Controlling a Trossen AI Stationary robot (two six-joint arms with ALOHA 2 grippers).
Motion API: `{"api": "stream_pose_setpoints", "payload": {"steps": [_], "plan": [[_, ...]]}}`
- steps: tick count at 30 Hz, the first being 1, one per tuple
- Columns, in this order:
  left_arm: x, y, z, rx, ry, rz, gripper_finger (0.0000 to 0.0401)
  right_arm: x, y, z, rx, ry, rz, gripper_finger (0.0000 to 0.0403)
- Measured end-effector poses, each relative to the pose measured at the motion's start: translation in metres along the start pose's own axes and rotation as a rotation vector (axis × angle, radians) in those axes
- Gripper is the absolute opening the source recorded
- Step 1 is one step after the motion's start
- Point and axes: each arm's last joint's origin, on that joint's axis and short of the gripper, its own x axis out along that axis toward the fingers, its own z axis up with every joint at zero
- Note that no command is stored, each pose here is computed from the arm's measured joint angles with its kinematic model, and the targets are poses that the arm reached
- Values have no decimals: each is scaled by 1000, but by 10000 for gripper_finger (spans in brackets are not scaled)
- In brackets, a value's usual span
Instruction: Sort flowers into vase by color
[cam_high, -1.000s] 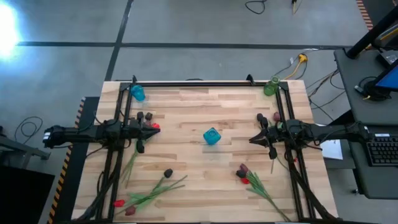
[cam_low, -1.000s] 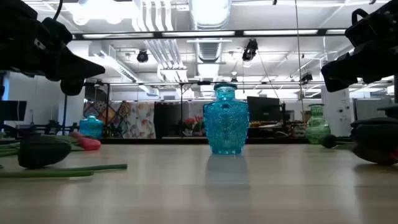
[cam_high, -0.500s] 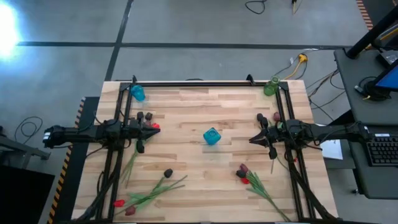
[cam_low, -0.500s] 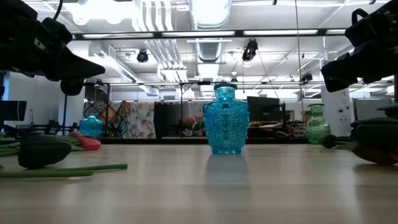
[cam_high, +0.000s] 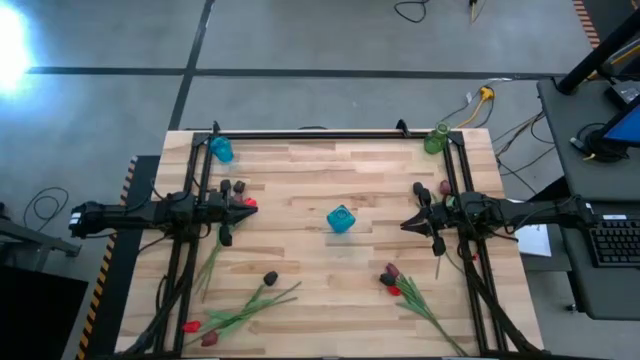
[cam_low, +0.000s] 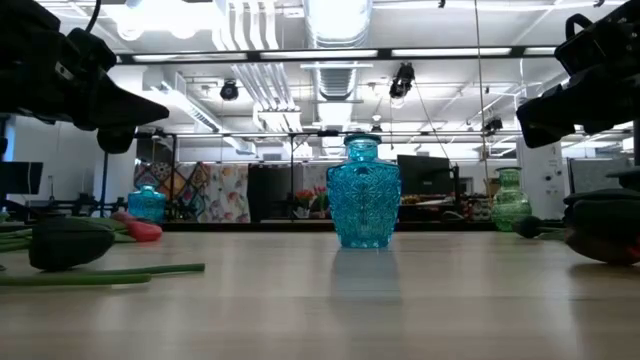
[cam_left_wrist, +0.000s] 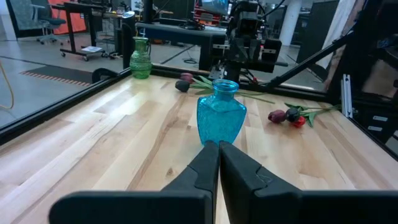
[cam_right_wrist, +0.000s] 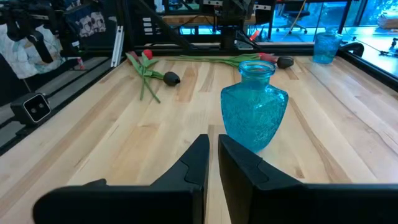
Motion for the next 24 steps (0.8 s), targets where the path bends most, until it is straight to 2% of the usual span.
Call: {"api": "stream_pose_setpoints", "payload": {"steps": [24], "plan": [[0,0,0,0,0,0,0,3,2,-3,1,33,19,28]]}}
